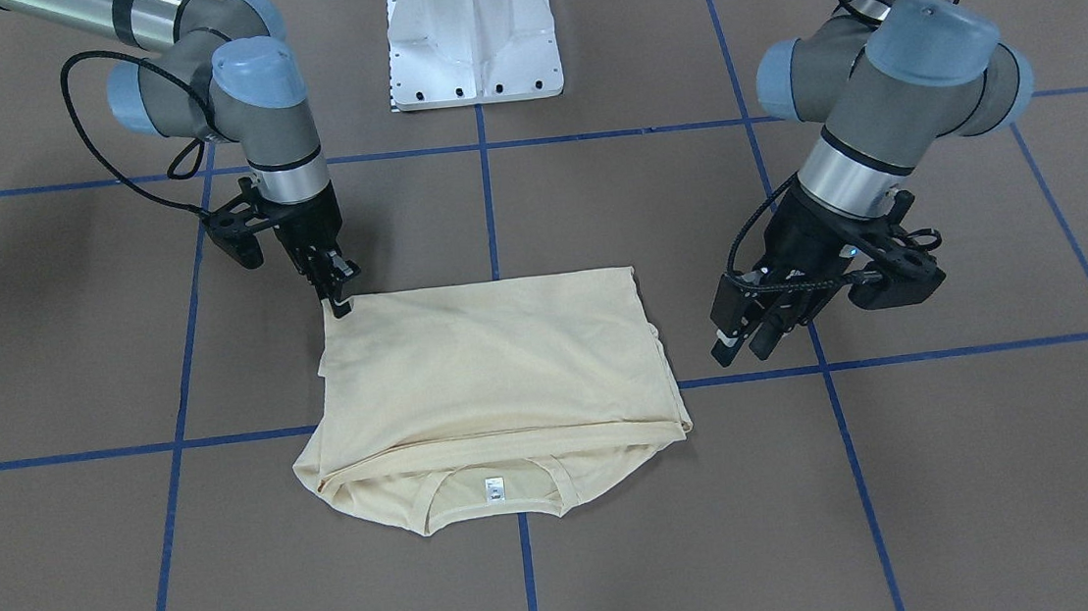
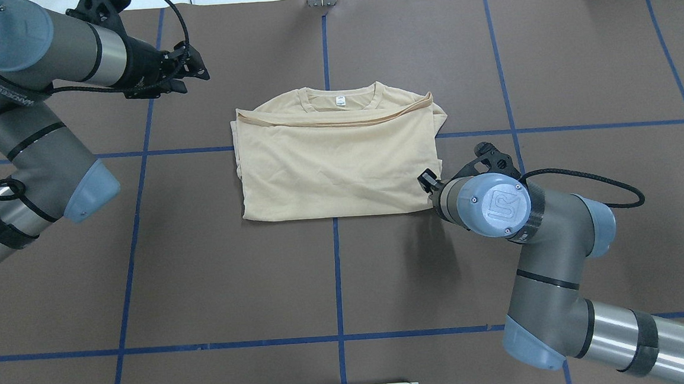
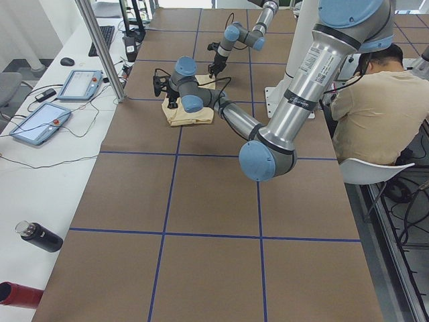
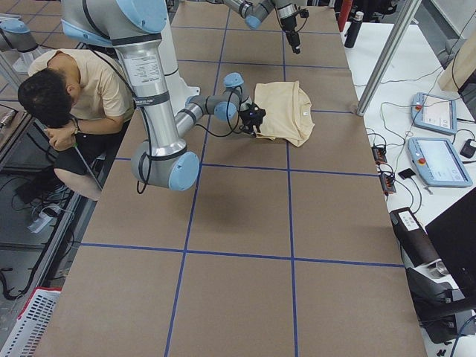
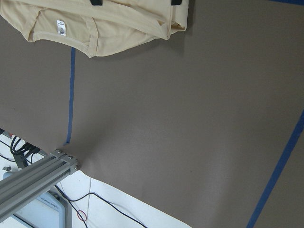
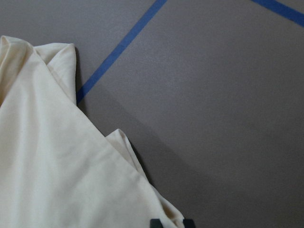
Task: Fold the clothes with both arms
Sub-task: 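Drag the shirt toward the robot with the right gripper while the left withdraws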
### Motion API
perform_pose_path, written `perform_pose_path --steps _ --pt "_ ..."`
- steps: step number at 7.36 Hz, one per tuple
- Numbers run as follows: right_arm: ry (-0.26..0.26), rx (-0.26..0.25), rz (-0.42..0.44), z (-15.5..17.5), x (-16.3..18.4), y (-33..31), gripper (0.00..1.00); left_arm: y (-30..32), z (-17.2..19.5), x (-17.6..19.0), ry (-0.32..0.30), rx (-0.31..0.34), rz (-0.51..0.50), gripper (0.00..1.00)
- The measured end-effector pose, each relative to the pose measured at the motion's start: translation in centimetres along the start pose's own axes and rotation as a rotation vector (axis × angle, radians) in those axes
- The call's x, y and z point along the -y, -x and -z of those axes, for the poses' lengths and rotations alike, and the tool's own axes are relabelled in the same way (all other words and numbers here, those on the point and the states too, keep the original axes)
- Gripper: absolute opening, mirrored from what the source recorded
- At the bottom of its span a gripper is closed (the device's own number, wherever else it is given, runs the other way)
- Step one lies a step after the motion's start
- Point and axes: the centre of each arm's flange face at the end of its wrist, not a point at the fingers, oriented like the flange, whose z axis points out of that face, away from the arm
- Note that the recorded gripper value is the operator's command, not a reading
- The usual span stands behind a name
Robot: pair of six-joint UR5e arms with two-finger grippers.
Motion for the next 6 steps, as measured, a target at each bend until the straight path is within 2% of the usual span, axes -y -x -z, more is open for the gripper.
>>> perform_pose_path --steps 2,4,6 --pt "0.024 0.020 -0.003 2.0 -0.2 -0.3 0.00 -0.1 -0.1 -0.1 0.004 -0.001 0.000 0.57" --pt "0.086 0.017 -0.003 5.9 -1.8 -3.6 0.00 -0.6 0.0 -0.3 0.013 -0.008 -0.001 0.57" --pt "0.157 -0.057 0.002 10.9 -6.5 -7.4 0.00 -0.8 0.1 -0.8 0.060 -0.018 0.006 0.57"
